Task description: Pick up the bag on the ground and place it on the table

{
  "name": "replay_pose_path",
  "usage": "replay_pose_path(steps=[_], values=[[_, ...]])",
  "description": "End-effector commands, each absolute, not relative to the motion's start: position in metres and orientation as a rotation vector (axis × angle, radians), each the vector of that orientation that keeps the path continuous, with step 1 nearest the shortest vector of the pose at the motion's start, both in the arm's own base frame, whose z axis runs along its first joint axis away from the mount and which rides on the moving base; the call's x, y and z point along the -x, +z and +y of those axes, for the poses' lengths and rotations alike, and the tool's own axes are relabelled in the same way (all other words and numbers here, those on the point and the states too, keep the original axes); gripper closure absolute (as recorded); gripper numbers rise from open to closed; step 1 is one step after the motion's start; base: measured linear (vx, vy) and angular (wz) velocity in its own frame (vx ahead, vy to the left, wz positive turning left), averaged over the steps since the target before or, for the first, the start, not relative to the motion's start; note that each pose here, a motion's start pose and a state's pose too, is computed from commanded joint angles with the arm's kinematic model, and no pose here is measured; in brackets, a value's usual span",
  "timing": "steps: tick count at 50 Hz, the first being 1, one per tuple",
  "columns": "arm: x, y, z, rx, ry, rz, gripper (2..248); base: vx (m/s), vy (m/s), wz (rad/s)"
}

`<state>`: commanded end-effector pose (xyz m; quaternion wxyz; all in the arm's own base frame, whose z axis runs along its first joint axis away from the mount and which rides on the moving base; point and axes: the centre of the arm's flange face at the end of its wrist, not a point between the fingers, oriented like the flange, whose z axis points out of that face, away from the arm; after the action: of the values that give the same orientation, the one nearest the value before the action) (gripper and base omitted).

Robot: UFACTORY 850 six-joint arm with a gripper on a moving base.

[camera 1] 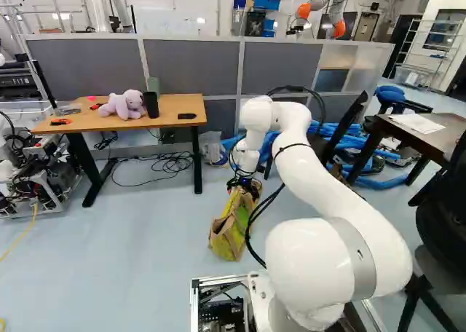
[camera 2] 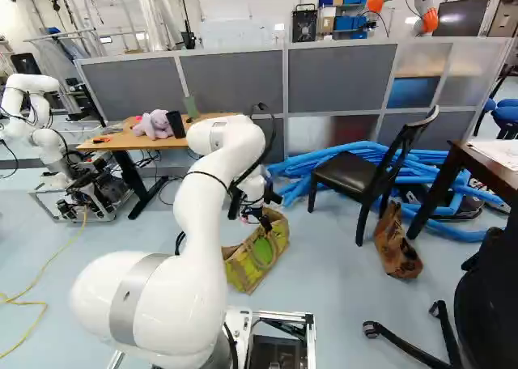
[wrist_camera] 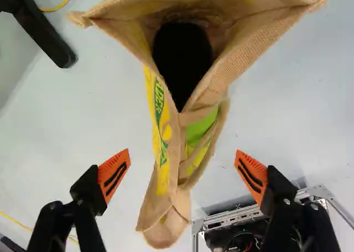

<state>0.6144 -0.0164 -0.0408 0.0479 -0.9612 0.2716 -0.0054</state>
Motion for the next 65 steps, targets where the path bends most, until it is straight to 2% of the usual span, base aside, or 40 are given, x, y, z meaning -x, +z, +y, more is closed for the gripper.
replay_pose_path(steps=[65], values=[[-0.614, -0.14, -0.016, 2.934, 0.004, 0.83, 3, 0.0, 0.0, 0.0]])
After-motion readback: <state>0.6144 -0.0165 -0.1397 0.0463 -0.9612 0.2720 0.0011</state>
